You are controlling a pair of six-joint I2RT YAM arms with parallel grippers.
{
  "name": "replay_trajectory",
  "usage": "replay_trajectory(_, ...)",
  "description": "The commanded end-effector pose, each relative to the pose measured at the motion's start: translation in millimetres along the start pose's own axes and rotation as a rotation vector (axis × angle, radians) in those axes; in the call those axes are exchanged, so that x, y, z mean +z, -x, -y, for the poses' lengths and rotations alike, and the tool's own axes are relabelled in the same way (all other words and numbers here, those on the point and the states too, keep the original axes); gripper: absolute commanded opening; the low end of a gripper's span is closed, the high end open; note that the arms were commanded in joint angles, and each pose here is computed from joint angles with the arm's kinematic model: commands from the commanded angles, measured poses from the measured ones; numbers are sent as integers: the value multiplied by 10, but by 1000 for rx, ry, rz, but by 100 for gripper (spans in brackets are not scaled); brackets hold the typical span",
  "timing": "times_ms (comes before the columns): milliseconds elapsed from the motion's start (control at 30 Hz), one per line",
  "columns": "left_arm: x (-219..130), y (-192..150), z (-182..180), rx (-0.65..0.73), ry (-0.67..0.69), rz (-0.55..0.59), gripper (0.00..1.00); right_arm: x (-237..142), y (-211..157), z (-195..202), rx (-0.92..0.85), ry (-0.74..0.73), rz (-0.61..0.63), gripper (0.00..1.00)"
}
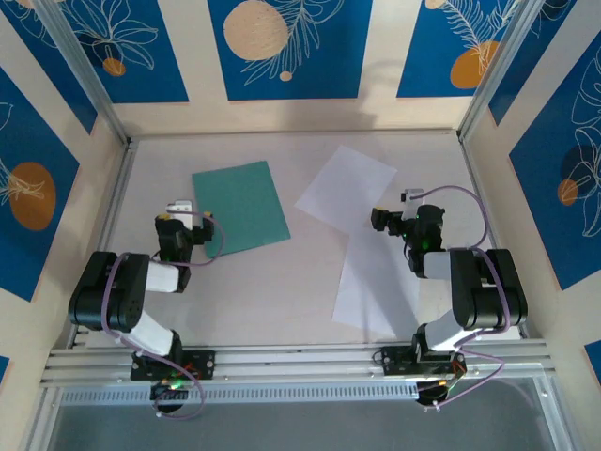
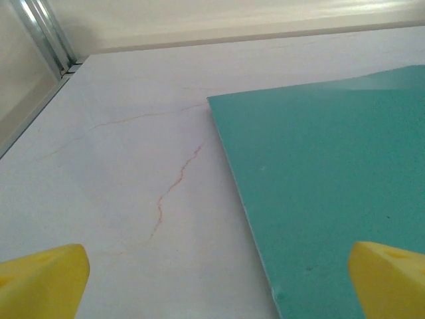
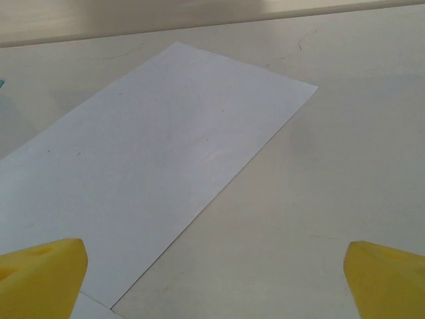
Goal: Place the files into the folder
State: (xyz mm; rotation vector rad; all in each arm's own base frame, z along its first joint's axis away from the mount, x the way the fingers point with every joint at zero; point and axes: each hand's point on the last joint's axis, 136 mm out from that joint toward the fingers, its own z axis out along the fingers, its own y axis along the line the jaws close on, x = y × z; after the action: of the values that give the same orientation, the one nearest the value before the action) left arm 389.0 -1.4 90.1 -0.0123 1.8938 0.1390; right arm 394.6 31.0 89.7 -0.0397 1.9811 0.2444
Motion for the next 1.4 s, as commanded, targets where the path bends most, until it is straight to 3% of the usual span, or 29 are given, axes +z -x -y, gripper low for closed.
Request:
replay_trajectory(0, 18, 48, 9, 7, 5, 12, 100, 1, 47, -21, -21, 7, 23, 99)
replay_trajectory(767, 5, 57, 0, 5, 8, 20, 100, -8, 42, -17, -19, 6, 24, 99)
replay_trajectory(900, -241, 213, -48, -7, 11, 103, 100, -95, 124, -1, -10, -11, 55, 99)
replay_trajectory(1067, -479, 492, -184, -44, 57, 66, 100, -281, 332, 8, 54, -35, 22, 99)
replay_trajectory(1200, -685, 829, -263, -225, 89, 50, 100, -417, 572, -139, 166, 25, 0, 99)
replay_trajectory(1367, -779, 1245, 184, -292, -109, 42, 100, -545, 848, -430, 389, 146, -53, 99)
